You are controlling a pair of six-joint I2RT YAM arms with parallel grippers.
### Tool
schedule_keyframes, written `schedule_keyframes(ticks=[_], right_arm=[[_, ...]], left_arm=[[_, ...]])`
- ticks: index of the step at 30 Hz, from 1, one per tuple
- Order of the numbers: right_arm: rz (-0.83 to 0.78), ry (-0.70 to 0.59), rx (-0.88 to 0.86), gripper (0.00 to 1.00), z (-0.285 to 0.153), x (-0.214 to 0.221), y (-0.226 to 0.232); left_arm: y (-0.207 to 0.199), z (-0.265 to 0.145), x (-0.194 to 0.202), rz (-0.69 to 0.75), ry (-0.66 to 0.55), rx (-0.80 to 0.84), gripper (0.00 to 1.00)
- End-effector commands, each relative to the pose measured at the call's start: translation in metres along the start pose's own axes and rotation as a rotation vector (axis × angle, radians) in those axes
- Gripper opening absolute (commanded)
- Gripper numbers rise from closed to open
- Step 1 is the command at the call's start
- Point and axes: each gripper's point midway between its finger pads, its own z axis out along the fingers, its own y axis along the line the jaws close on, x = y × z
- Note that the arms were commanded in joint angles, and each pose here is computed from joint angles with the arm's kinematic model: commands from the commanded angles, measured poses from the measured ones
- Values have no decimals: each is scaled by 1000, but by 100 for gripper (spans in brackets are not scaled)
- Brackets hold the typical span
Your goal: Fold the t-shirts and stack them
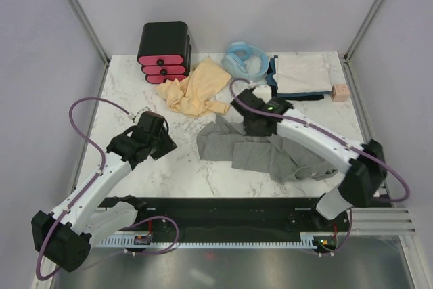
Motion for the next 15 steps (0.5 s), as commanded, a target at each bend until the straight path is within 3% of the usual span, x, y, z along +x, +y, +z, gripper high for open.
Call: schedule_keyframes(ticks=[1, 6, 15], right_arm=[[-261, 180, -87, 51, 17, 48, 34], [-324, 273, -137, 57, 24, 70, 43], [-528, 437, -199, 57, 29, 133, 64]], left_arm=[[-12, -9, -13, 35, -45, 54, 47], [-10, -11, -13, 38, -55, 59, 47], [-8, -6, -9, 38, -37, 42, 47]])
